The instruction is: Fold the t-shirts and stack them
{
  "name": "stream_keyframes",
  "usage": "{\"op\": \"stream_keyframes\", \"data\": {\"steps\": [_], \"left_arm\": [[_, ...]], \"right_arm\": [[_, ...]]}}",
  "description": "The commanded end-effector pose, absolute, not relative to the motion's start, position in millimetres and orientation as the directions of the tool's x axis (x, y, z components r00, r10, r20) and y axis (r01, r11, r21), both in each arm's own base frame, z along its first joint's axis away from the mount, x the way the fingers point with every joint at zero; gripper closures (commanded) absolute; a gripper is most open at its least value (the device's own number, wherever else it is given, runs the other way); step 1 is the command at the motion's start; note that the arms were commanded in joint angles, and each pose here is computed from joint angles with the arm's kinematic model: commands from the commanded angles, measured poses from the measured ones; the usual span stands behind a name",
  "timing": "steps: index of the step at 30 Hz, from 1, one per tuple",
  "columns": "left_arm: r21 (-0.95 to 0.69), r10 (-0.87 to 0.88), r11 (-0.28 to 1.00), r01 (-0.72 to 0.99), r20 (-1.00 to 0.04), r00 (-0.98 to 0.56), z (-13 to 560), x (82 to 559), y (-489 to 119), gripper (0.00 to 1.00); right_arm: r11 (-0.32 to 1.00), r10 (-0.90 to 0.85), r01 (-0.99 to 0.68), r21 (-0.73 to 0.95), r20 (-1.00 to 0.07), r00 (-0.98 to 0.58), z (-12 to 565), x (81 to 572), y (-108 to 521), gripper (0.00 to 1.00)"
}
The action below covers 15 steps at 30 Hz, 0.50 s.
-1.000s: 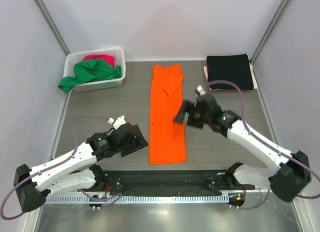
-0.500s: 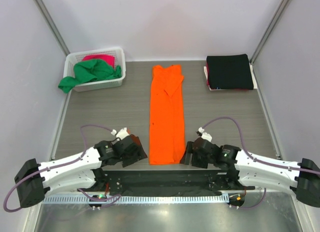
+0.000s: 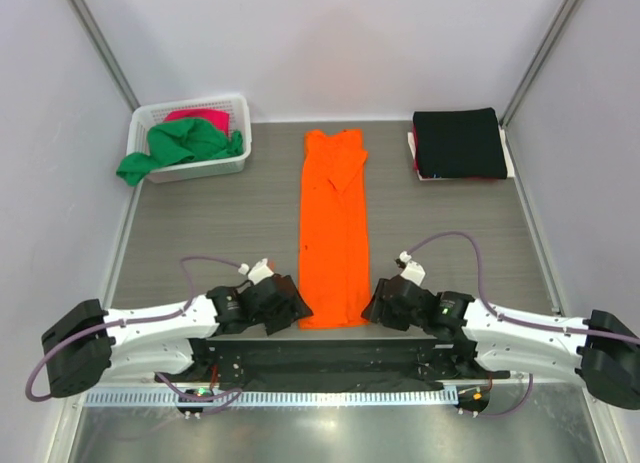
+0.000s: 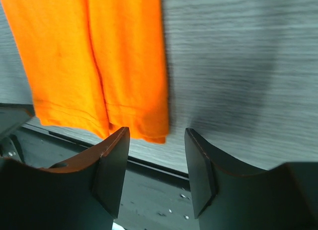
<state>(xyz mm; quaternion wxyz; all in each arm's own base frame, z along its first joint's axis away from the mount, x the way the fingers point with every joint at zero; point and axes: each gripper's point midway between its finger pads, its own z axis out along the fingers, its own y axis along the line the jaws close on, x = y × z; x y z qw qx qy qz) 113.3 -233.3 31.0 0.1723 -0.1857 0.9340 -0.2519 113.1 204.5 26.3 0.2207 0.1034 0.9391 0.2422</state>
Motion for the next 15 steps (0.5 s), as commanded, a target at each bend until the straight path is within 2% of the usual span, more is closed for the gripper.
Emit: {"op": "stream_keyframes", "data": {"steps": [1,3,6,12,14,15], "left_arm": [[-0.534,-0.422,0.807,-0.254,-0.218,-0.880,23.1,109.7,-242.1,0.33],[-0.524,-0.416,0.813,-0.253,-0.219,-0.882,21.0,109.3,-243.6,0.36],[-0.516,-0.415,0.818,-0.253,-0.225,-0.881,18.9,108.9,-242.8,0.43],[-0.511,-0.425,0.819,-0.260,-0.238,-0.873,16.8,110.9,-240.5,0.62],[-0.509,-0.427,0.820,-0.261,-0.241,-0.872,16.7,111.3,-240.4,0.77],[-0.513,-0.426,0.819,-0.258,-0.241,-0.872,18.0,111.9,-241.6,0.83]], "right_arm": [[0.850,0.322,0.085,0.520,-0.384,-0.866,24.0,120.9,212.1,0.47],[0.854,0.318,0.087,0.513,-0.382,-0.868,20.1,120.3,211.6,0.48],[0.854,0.319,0.089,0.512,-0.381,-0.868,17.6,120.1,211.3,0.56],[0.847,0.323,0.093,0.524,-0.367,-0.872,17.1,118.2,213.1,0.73],[0.845,0.323,0.093,0.527,-0.363,-0.874,17.0,117.2,213.1,0.82],[0.843,0.324,0.095,0.529,-0.359,-0.876,16.6,116.5,212.8,0.90]]}}
